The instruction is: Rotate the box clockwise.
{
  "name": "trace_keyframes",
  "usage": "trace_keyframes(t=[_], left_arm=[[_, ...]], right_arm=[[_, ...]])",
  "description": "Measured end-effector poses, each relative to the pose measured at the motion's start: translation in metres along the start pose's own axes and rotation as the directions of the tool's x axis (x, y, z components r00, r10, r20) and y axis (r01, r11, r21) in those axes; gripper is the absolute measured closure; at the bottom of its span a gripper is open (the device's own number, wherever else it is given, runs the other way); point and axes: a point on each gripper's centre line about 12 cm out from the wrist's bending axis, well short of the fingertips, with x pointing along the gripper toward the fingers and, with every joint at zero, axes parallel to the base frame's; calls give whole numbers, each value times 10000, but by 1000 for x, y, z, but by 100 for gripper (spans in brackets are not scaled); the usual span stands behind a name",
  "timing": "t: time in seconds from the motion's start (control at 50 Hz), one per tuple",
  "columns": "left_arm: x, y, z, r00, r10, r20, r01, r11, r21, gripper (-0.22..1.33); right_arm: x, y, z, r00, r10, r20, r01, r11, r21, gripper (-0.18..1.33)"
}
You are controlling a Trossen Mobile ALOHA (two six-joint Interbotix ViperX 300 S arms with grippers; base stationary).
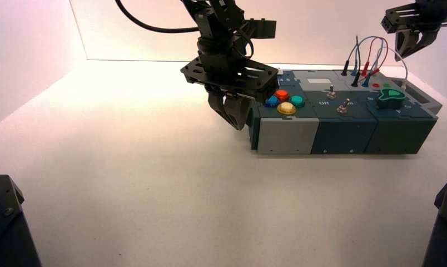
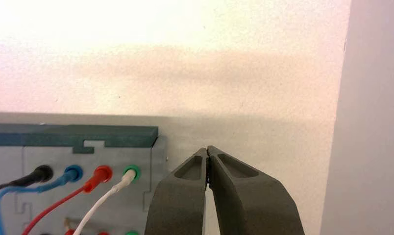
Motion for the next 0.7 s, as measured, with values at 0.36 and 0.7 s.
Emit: trace_keyframes(t=[0.36,0.7], left_arm=[[5,1,0,10000,16,35,-16,10000,-69,128],[7,17,12,9997,122,193,-112,9985,-538,128]], right_arm=[[42,7,-17,9988,158,-465,-176,9991,-383,128],[55,14,-16,9992,185,-362,-214,9965,-813,128]])
